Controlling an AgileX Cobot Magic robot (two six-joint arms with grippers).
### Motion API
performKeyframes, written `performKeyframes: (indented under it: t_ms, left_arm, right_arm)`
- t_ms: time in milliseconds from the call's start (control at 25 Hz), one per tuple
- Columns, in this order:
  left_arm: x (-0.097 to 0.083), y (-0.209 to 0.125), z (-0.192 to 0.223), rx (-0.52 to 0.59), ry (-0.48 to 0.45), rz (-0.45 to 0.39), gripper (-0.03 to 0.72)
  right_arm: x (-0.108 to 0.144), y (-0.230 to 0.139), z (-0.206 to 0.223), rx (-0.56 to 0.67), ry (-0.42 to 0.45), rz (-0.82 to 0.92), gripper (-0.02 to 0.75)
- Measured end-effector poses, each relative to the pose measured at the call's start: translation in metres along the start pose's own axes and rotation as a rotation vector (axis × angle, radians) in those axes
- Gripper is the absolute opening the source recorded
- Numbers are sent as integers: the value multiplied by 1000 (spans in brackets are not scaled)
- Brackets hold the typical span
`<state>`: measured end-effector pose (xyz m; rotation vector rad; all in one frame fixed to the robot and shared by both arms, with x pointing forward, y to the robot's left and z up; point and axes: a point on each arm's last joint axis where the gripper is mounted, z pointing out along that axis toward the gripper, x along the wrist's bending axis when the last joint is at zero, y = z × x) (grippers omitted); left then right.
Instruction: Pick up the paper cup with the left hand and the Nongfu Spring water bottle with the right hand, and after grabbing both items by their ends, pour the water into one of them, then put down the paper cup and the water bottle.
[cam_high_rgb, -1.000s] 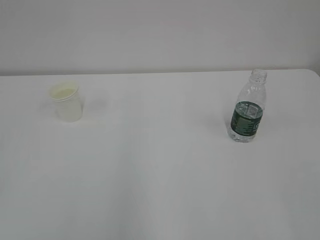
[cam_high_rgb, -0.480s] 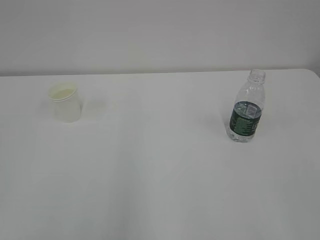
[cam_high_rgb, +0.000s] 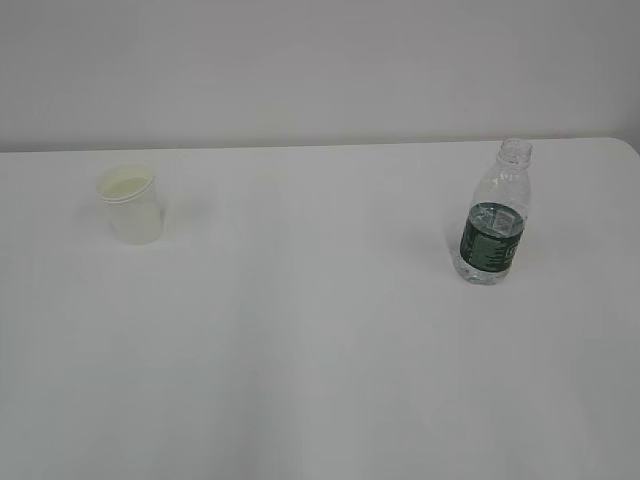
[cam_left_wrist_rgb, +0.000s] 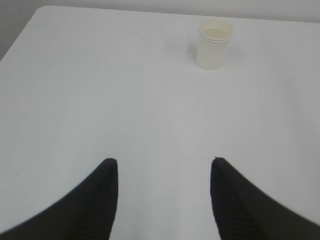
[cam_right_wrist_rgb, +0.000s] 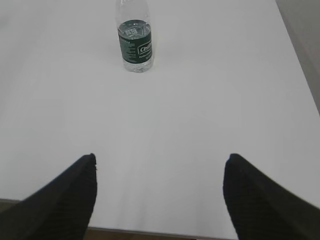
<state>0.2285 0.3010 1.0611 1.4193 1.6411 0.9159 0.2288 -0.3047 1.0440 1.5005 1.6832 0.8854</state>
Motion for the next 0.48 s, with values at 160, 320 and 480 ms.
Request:
performKeyframes:
  t_ms: [160,320,480]
  left_arm:
    - [0,0,0,0,0,0,411]
    - [0,0,0,0,0,0,410]
    - [0,0,0,0,0,0,409]
  right_arm:
    - [0,0,0,0,0,0,589]
    - [0,0,0,0,0,0,589]
    - [0,0,0,0,0,0,589]
